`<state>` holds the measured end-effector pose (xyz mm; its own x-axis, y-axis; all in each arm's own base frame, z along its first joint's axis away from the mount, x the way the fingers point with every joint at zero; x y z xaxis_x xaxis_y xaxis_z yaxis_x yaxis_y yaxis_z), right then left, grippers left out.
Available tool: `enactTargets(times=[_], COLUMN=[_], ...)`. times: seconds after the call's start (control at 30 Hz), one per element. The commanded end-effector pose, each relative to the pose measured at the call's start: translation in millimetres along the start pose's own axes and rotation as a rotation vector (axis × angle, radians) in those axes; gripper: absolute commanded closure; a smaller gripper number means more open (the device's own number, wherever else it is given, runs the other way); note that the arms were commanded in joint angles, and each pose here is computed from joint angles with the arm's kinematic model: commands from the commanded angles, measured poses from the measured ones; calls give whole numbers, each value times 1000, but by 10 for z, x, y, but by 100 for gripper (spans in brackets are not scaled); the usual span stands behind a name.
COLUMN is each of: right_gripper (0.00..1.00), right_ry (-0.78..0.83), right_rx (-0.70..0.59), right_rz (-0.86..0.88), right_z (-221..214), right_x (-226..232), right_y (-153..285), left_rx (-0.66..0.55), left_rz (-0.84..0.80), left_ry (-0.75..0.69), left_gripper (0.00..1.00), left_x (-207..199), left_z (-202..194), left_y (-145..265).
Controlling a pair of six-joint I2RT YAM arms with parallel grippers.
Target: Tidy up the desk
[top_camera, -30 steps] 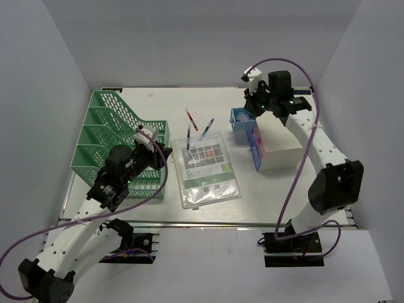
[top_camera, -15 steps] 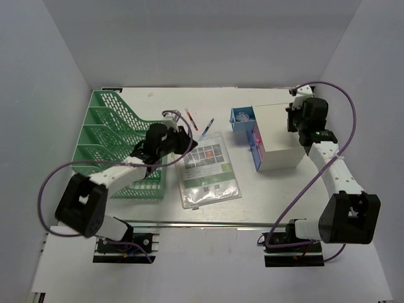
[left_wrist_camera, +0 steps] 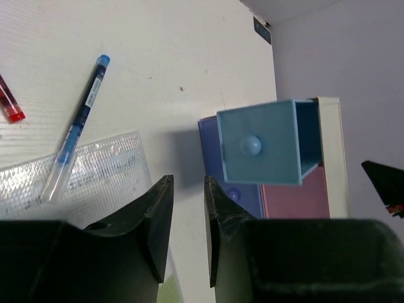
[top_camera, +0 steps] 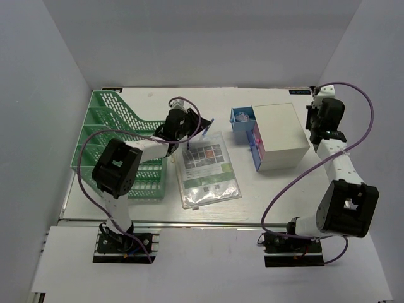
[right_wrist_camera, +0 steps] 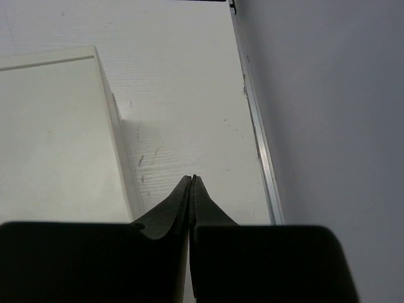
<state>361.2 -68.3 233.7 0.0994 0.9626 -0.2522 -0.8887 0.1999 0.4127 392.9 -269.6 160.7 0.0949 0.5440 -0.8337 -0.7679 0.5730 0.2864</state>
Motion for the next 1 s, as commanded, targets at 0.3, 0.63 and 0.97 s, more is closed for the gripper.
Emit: enactTargets(times=[0.3,0.63,0.97], right_gripper=[100,100,100], right_ry=[-30,-21,0], right_rx=[46,94,126], right_rz=[144,202,376], right_z=[-165,-251,-283], right_x=[55,112,287], right_y=[-203,-265,-269], left_rx=[138,283,341], left_rz=[-104,-225,-257], left_ry=[37,18,8], left_gripper=[63,63,63], left_x=[-388,-467,-605], left_z=[-29,-263,-337], left_y=[-729,-812,-1017])
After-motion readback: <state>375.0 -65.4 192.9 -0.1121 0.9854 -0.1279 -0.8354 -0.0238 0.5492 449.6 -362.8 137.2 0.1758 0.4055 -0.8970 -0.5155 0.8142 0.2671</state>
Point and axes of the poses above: each gripper's point midway between its finger pads, its own y axis back along the fingers, its own x axis along the line the jaws close on, z = x × y, the point moved 7 cm from there along y, back along the fingers, and after that the axes turned 4 degrees about y, right-handed, at the moved point
